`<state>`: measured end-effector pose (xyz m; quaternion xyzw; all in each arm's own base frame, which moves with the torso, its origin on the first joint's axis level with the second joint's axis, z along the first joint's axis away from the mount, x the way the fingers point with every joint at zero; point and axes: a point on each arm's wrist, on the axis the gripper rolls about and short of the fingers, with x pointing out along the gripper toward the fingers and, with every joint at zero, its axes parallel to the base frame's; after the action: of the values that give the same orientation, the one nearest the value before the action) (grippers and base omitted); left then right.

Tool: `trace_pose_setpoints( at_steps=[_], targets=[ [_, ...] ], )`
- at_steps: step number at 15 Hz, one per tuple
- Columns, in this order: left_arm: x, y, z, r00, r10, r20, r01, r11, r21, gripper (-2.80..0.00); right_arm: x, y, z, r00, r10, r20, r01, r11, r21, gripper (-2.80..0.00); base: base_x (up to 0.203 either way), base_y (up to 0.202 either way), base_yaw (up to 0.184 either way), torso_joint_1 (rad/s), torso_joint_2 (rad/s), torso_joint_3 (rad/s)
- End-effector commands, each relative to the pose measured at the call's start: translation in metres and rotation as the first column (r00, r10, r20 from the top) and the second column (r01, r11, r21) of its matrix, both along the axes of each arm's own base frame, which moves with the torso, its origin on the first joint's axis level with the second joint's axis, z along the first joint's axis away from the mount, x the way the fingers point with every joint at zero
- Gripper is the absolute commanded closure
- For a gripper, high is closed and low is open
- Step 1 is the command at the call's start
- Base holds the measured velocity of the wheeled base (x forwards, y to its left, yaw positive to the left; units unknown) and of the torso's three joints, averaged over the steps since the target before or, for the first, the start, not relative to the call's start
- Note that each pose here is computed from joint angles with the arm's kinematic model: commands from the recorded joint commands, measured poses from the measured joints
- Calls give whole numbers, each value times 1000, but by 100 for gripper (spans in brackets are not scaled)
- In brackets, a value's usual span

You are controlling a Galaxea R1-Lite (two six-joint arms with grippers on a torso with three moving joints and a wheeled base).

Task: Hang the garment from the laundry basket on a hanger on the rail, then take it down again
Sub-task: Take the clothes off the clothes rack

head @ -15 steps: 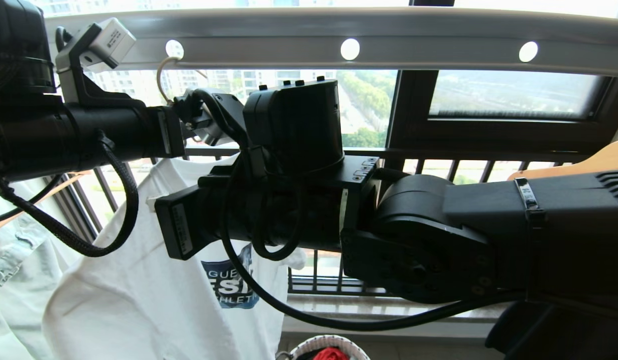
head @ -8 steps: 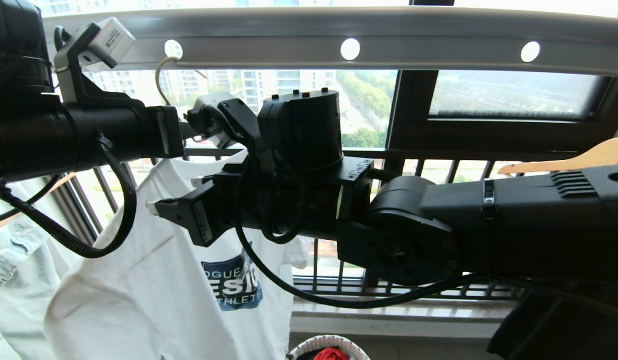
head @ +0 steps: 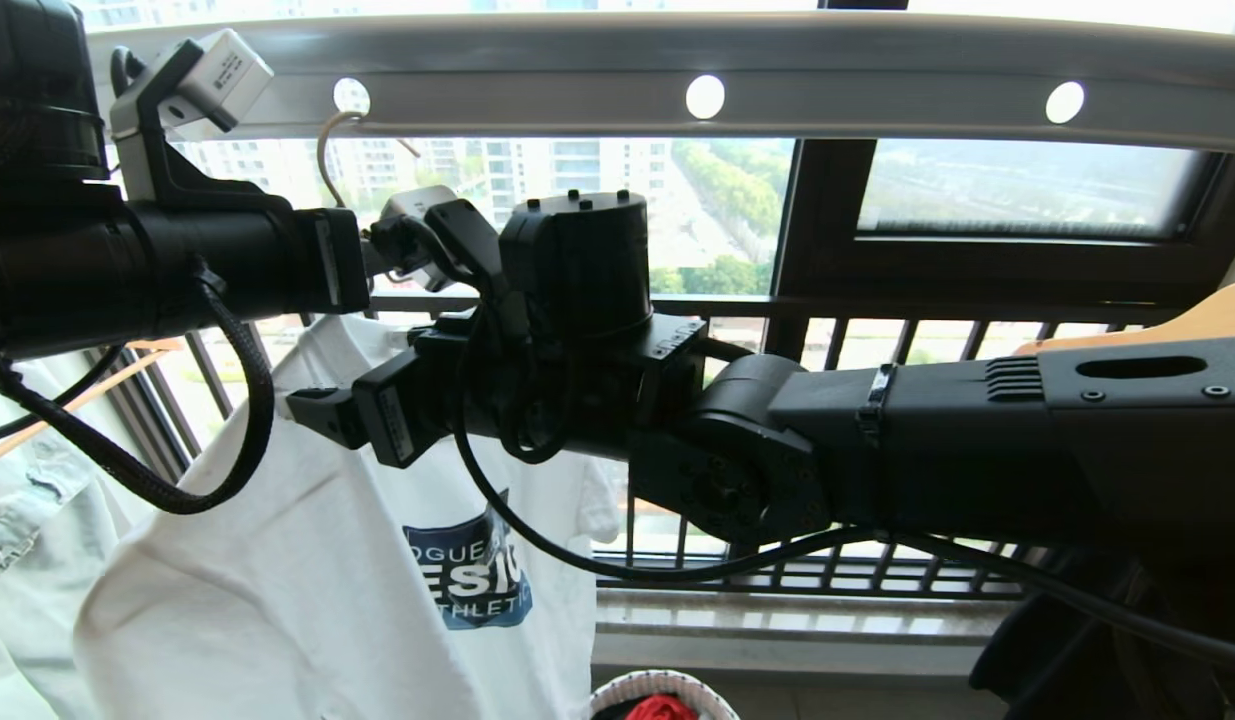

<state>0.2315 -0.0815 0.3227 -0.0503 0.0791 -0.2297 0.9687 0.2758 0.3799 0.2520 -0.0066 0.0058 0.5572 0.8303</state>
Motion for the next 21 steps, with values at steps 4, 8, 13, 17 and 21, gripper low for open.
trace_pose_setpoints(
  at_steps=[4, 8, 13, 17, 21],
  targets=[
    [0, 0, 2, 1000, 0, 8, 1, 1000, -5, 0, -3, 4, -5, 1000, 16, -7, -16, 1000, -9, 0, 0, 0, 0, 0, 0, 0],
    [2, -1, 1, 1000, -1, 5, 1, 1000, -4, 0, -8, 6, -4, 1000, 27, -9, -27, 1000, -10, 0, 0, 0, 0, 0, 0, 0],
    [2, -1, 1, 1000, 0, 1, 0, 1000, -3, 0, -17, 9, -3, 999, 48, -14, -48, 999, -9, 0, 0, 0, 0, 0, 0, 0],
    [4, -1, 0, 1000, 1, -2, -1, 1000, -2, 0, -25, -2, 9, 999, 49, -18, -49, 999, 2, 0, 0, 0, 0, 0, 0, 0],
    [8, -3, -3, 1000, 1, -12, -1, 1000, 3, 0, -46, -6, 20, 996, 82, -43, -81, 996, 21, 0, 0, 0, 0, 0, 0, 0]
  ],
)
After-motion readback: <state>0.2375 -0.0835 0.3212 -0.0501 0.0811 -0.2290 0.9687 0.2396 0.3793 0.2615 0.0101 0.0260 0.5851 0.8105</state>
